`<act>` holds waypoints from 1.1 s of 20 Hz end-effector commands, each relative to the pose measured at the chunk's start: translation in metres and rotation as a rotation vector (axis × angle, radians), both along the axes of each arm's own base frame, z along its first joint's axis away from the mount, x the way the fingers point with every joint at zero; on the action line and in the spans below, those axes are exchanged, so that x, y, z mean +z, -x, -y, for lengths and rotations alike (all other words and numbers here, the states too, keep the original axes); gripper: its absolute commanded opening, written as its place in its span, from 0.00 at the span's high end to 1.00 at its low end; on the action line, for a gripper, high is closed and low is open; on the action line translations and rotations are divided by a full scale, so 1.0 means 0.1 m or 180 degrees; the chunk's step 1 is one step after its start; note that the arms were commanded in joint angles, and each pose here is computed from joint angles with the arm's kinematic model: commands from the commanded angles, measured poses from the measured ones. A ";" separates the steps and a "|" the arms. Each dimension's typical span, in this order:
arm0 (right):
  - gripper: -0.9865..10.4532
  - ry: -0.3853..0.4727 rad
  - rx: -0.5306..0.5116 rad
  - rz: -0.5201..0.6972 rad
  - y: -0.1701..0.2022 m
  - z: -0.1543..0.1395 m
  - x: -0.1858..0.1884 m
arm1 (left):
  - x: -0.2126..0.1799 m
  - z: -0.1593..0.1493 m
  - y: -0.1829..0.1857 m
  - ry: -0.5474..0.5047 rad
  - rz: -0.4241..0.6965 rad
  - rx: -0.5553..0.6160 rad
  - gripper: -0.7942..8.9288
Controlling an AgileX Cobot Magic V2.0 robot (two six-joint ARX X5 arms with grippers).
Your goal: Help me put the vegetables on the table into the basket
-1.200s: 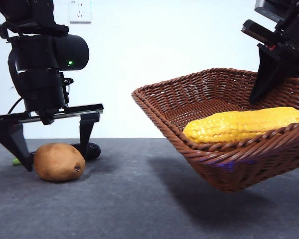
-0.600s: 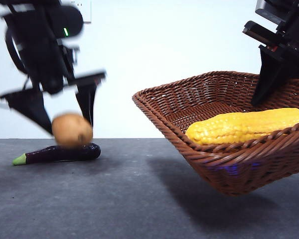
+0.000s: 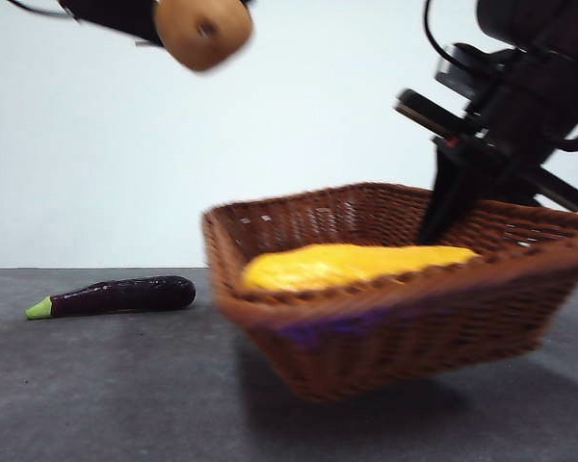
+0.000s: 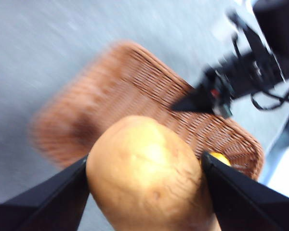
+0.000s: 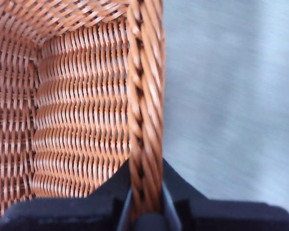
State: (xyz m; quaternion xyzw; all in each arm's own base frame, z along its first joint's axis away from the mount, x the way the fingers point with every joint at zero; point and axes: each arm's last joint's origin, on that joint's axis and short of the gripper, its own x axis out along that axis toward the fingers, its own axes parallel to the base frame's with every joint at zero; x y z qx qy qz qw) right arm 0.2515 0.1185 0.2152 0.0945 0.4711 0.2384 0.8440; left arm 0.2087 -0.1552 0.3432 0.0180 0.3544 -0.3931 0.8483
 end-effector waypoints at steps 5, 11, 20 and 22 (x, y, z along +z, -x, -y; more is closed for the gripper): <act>0.92 -0.0234 -0.0047 -0.0068 0.01 -0.09 0.01 | -0.74 0.52 -0.36 -0.0465 -0.0525 -0.0244 0.93; 0.92 -0.0255 -0.0047 -0.0084 0.01 -0.09 0.01 | -1.12 0.69 -0.46 -0.0709 -0.0847 -0.0209 0.85; 0.92 -0.0220 -0.0011 -0.0080 0.02 -0.09 0.01 | -0.97 0.64 -0.39 -0.0634 -0.0788 -0.0231 0.39; 0.92 -0.0198 -0.0003 -0.0100 0.02 -0.08 0.00 | -0.79 0.53 -0.35 -0.0533 -0.0652 -0.0171 0.39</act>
